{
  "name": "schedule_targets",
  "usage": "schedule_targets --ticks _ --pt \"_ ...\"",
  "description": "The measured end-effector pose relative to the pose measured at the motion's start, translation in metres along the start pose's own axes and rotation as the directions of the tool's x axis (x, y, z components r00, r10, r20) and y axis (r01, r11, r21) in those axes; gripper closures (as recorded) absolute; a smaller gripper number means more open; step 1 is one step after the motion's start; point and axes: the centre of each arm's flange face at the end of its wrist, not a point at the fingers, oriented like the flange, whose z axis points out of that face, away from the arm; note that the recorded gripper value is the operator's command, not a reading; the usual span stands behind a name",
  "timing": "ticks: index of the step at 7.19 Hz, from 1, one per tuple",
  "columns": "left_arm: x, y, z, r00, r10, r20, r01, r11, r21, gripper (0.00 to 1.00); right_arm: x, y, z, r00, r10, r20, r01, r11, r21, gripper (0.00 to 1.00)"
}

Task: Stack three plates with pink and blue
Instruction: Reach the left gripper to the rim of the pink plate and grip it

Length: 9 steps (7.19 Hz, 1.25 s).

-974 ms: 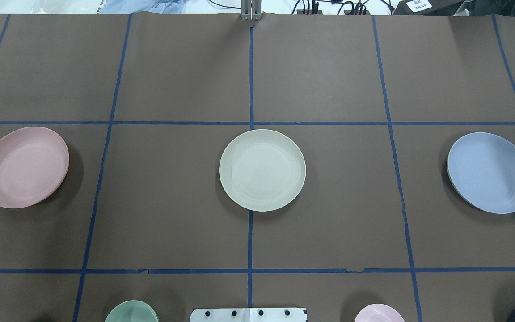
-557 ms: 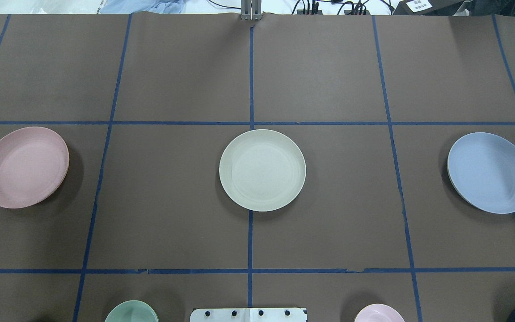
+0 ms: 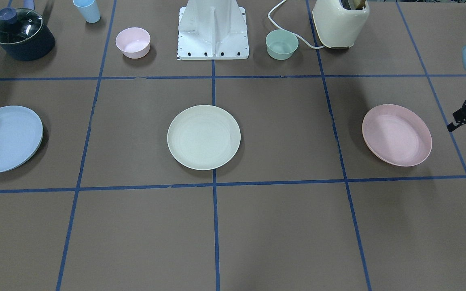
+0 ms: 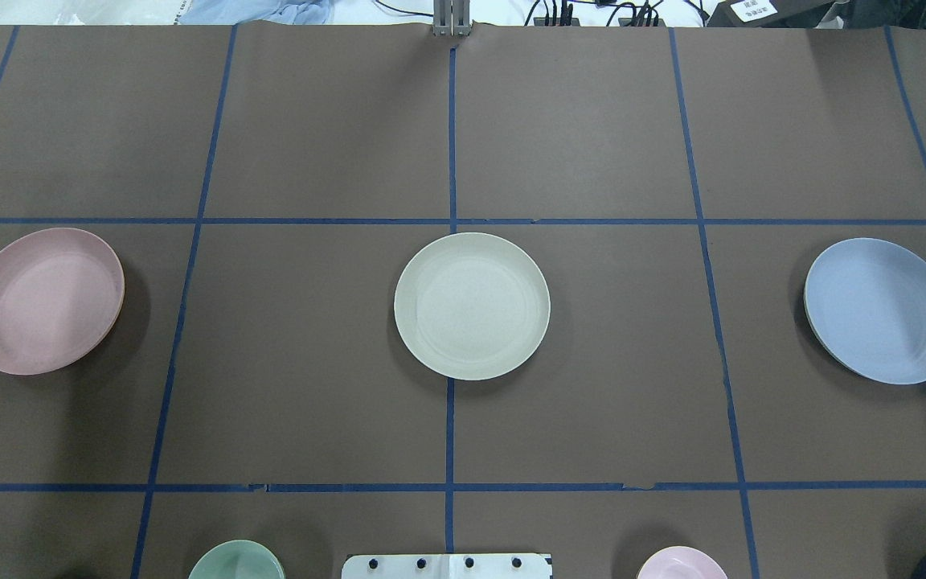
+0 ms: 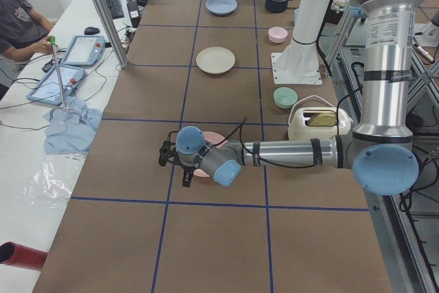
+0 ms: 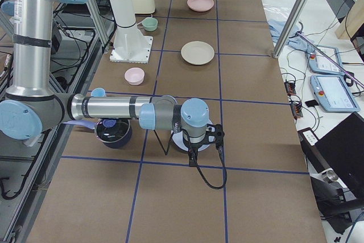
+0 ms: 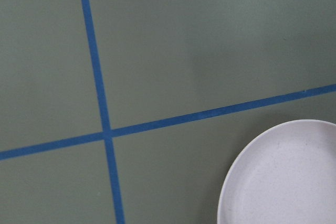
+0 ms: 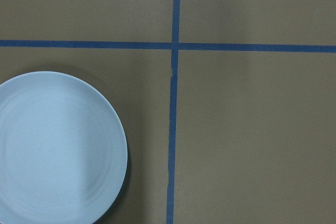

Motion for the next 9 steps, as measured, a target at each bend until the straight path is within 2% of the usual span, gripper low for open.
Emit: schedule_targets --ticks 1,2,3,4,5,7,8,9 --pt "0.01 0.015 0.026 0.999 -0.041 0.003 0.041 0.999 -0.008 0.1 0.0 -0.001 0.0 1.0 0.0 0.0 0.0 1.0 0.0 0.0" --pt "0.016 0.025 0.046 0.998 -0.06 0.016 0.061 0.998 -0.019 0.35 0.0 -0.001 0.0 1.0 -0.002 0.0 0.002 1.0 0.001 0.0" --pt "0.018 0.03 0.057 0.997 -0.068 0.026 0.069 0.997 -0.029 0.5 -0.001 -0.002 0.0 1.0 -0.003 0.001 0.003 1.0 0.002 0.0" --pt "0.015 0.033 0.063 0.997 -0.073 0.035 0.075 0.997 -0.037 0.56 -0.001 -0.002 0.0 1.0 -0.003 0.002 0.003 1.0 0.001 0.0" --pt "0.013 0.035 0.067 0.996 -0.075 0.041 0.076 0.996 -0.043 0.65 -0.001 -0.002 0.002 1.0 0.0 0.008 0.0 1.0 -0.003 0.0" --pt "0.012 0.036 0.071 0.997 -0.071 0.044 0.073 0.996 -0.05 0.92 -0.002 -0.001 0.007 0.999 0.002 0.036 -0.001 1.0 -0.015 0.0" --pt "0.013 0.037 0.072 0.997 -0.068 0.044 0.07 0.996 -0.055 1.0 -0.006 -0.002 0.012 0.999 -0.004 0.042 0.005 1.0 -0.026 0.0" --pt "0.014 0.038 0.073 0.997 -0.066 0.044 0.068 0.996 -0.056 1.0 -0.011 -0.002 0.018 0.999 -0.015 0.045 0.017 0.999 -0.039 0.0"
